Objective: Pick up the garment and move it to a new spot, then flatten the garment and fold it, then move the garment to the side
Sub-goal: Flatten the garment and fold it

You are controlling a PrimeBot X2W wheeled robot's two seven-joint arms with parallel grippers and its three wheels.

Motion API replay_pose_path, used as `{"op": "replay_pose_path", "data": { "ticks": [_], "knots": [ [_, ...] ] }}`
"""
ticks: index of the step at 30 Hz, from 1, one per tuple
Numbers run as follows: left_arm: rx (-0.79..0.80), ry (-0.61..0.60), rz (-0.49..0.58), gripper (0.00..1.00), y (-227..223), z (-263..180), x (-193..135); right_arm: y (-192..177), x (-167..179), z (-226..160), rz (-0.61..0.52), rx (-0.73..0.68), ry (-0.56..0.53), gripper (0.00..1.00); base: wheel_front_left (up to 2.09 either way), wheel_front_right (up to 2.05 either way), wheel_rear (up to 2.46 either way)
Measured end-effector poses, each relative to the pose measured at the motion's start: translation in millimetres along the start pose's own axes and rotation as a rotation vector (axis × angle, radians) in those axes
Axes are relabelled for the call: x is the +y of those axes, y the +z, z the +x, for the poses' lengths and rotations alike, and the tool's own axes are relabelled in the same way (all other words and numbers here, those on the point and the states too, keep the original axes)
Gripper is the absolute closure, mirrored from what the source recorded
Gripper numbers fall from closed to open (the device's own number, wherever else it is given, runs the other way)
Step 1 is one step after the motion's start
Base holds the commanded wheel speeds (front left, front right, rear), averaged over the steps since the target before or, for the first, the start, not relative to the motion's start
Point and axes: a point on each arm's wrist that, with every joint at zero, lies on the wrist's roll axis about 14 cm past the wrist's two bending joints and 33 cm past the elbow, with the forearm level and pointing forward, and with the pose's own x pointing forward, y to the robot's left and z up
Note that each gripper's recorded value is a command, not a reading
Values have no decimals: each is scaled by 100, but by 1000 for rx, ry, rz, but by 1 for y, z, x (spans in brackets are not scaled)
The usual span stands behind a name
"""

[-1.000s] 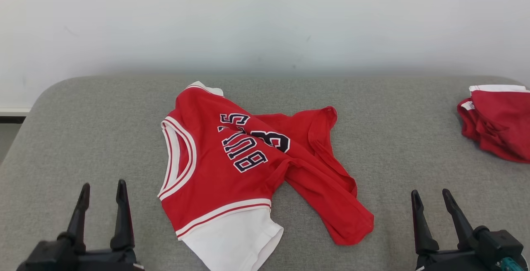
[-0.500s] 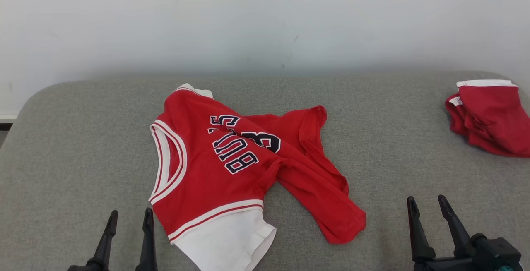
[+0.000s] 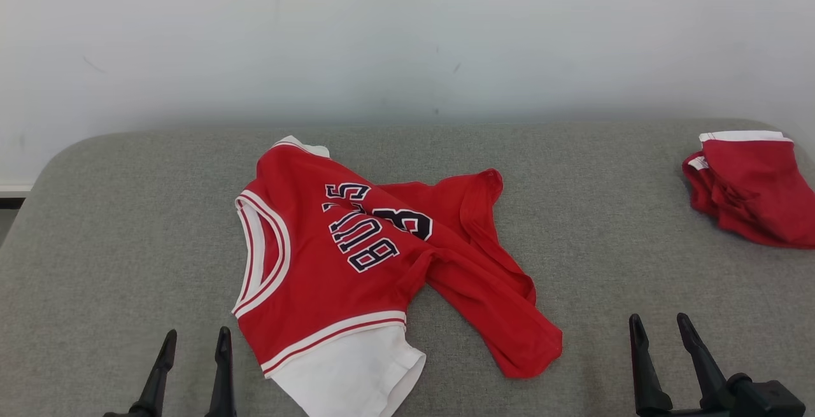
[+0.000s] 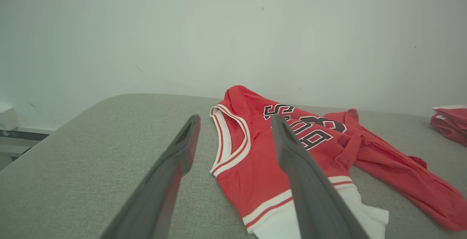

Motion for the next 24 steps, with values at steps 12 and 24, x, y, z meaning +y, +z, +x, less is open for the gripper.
{"op": "replay_pose_path", "data": {
  "ticks": [12,24],
  "knots": [
    [-14,24,-6,0,6,-4,15,-3,4,-2,2,9,11,0,0,0,0],
    [49,12,-17,0,-12,-13,12,-12,6,-4,-7,51,29,0,0,0,0]
  ]
}}
